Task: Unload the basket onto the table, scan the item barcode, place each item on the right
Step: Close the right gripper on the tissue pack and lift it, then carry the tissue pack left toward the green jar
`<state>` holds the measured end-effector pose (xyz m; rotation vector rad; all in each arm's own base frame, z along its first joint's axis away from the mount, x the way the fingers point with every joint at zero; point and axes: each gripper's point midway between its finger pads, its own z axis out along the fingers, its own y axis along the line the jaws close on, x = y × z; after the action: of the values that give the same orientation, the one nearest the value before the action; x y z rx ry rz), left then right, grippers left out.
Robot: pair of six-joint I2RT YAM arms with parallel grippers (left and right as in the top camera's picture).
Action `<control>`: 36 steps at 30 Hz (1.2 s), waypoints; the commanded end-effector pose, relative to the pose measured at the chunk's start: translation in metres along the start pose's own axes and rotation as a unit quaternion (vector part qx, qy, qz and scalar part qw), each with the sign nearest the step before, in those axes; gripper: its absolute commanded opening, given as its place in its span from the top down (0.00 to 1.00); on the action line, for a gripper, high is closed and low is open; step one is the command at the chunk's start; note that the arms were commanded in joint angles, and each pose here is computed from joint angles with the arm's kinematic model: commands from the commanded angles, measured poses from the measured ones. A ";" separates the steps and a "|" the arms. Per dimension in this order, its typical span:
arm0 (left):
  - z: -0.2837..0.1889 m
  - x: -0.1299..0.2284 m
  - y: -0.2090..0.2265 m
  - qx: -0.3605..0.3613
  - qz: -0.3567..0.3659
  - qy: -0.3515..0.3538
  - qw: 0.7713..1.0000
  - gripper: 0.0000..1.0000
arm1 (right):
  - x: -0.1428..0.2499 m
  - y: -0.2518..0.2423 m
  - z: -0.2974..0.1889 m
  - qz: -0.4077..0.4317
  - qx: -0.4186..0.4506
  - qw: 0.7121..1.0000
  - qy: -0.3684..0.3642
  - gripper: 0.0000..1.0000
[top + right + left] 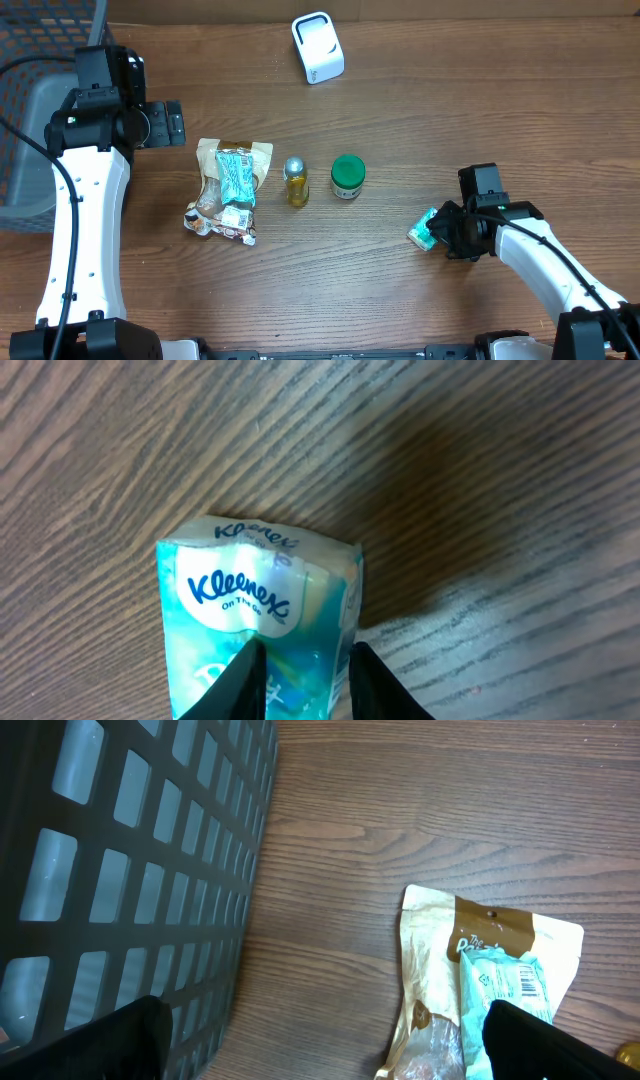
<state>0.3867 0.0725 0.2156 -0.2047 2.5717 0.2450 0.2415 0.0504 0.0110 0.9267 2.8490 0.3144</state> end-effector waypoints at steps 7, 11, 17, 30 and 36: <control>-0.011 -0.010 0.003 -0.003 0.006 -0.020 1.000 0.01 | 0.006 -0.012 0.014 0.002 0.007 1.000 -0.003 0.81; -0.011 -0.010 0.003 -0.003 0.006 -0.020 1.000 0.00 | 0.004 -0.018 0.015 0.002 0.021 1.000 -0.010 0.95; -0.011 -0.010 0.003 -0.003 0.006 -0.020 1.000 0.00 | -0.018 0.004 -0.012 -0.065 0.014 0.997 -0.030 0.97; -0.011 -0.010 0.003 -0.003 0.006 -0.020 1.000 0.00 | -0.064 -0.019 -0.106 -0.139 0.206 0.963 -0.104 0.96; -0.011 -0.010 0.003 -0.003 0.006 -0.020 1.000 0.00 | -0.056 -0.018 -0.100 -0.209 0.291 0.927 -0.109 0.96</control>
<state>0.3867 0.0725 0.2156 -0.2047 2.5717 0.2450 0.2509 -0.0078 0.1034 0.4579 2.9073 -0.4668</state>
